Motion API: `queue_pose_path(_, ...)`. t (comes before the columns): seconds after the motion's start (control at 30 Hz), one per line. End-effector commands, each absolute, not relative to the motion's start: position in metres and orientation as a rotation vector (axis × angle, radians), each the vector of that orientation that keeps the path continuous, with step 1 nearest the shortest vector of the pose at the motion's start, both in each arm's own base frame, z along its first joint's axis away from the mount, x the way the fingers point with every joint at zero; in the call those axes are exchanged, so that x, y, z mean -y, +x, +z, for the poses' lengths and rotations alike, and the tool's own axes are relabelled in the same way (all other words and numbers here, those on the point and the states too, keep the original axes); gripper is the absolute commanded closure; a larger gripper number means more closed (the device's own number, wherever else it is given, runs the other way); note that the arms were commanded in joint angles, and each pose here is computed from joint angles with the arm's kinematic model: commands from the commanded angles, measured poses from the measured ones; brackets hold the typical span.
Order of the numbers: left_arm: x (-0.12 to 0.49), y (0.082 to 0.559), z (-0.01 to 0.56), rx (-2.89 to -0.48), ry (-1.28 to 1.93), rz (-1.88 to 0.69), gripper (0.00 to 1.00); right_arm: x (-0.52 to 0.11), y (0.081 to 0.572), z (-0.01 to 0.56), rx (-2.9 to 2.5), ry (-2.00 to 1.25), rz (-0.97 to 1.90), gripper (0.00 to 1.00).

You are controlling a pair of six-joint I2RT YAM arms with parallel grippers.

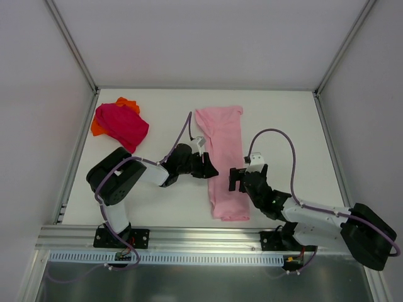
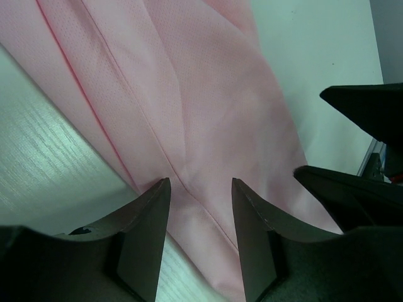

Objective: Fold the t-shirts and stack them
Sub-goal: Rotate the tshirt 90 degrees

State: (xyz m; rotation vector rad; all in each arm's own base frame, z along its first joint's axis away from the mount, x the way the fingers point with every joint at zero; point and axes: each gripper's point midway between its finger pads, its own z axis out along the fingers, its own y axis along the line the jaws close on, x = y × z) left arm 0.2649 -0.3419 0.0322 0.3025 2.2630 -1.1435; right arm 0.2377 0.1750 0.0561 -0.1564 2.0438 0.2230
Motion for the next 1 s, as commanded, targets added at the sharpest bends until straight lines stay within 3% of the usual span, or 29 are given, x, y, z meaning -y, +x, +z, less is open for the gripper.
queue_pose_path(0.0,0.346,0.271,0.053,-2.176,0.347,-1.171,0.56,-0.183,0.237,0.095,-1.934,-0.127,0.322,0.00)
queue_pose_path(0.33,0.353,0.274,0.054,-2.172,0.353,-1.194,0.56,-0.194,0.208,0.088,-1.976,-0.161,0.348,0.00)
queue_pose_path(0.53,0.353,0.274,0.054,-2.169,0.356,-1.199,0.57,-0.205,0.189,0.086,-1.996,-0.267,0.100,0.01)
queue_pose_path(0.73,0.342,0.279,0.054,-2.166,0.327,-1.125,0.56,-0.212,0.188,0.064,-2.023,-0.287,0.070,0.00)
queue_pose_path(0.97,0.322,0.290,0.059,-2.165,0.254,-1.151,0.57,-0.199,0.186,0.076,-1.991,-0.235,0.117,0.01)
